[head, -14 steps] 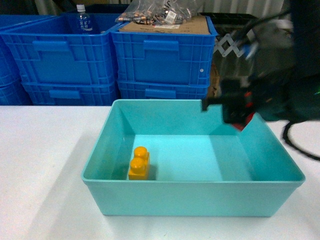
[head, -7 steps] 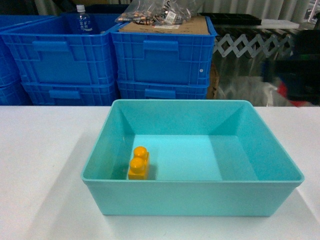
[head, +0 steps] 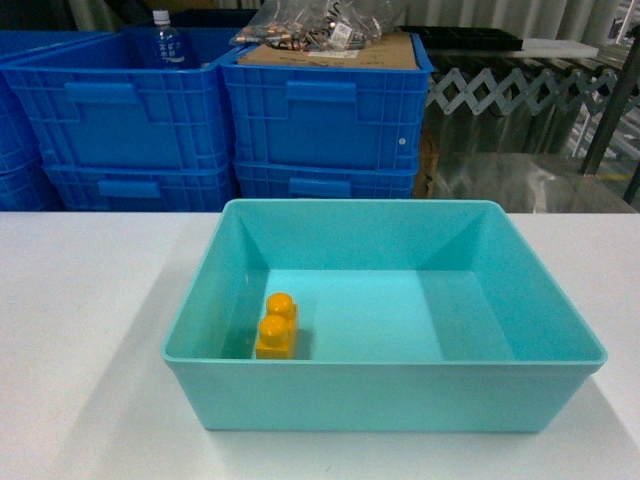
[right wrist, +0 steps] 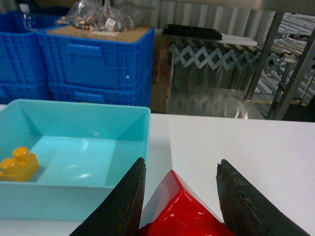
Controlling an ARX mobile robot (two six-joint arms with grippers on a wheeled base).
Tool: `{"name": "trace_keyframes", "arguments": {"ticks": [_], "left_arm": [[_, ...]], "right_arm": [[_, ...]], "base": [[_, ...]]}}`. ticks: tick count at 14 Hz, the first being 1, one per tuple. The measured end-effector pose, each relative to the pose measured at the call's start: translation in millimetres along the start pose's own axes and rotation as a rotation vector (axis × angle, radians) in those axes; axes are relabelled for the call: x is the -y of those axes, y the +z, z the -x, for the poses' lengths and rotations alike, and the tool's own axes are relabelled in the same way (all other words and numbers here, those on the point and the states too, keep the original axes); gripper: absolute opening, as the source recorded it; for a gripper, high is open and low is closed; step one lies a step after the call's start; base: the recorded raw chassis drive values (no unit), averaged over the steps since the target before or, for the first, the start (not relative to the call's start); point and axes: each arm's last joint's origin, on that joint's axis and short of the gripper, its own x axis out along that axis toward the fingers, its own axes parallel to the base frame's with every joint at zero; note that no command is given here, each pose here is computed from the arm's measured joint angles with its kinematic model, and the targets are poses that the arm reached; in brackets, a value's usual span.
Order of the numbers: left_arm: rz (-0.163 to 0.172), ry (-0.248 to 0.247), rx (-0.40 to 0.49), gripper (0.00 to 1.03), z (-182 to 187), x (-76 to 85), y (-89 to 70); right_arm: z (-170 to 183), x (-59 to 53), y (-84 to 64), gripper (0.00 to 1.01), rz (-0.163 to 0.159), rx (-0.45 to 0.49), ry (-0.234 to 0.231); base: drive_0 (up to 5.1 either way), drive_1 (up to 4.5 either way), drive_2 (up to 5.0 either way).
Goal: Pick red block from blue box to shelf
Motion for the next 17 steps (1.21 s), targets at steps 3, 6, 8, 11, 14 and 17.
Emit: {"name": "trace_keyframes", "arguments": {"ticks": [3,6,8,11,14,17], "left_arm": [[0.000,-0.001,0.000,0.98,0.0,0.0,0.0],[0.000,-0.002,0.000,0.98,0.0,0.0,0.0],[0.000,-0.001,0.000,0.98,0.0,0.0,0.0],[0.000,-0.001,0.000,0.98,0.0,0.0,0.0],[0.000,-0.001,0.000,0.98,0.0,0.0,0.0],[0.000,-0.001,0.000,0.98,0.0,0.0,0.0]], "right_arm": [[0.1,22.7,-0.8,0.39,-0.044,0.028,0.023],[-0.4,32.8,-10.1,0.39,-0.050,0.037,0.024],[-0.6,37.8,-10.4,0.39,-0.050,0.039,0.026],[-1.2,51.8,-11.7,0.39,-0.053,0.035,-0.003],[-1.2,50.2,-11.6,0.38,-0.053,0.035,0.028],[-1.2,50.2,-11.6,0.38,-0.053,0.035,0.028]], "base": [[0.0,0.00,0.0],[0.0,0.00,0.0],[0.0,0.00,0.0],[0.0,0.00,0.0],[0.0,0.00,0.0],[0.0,0.00,0.0]]}}
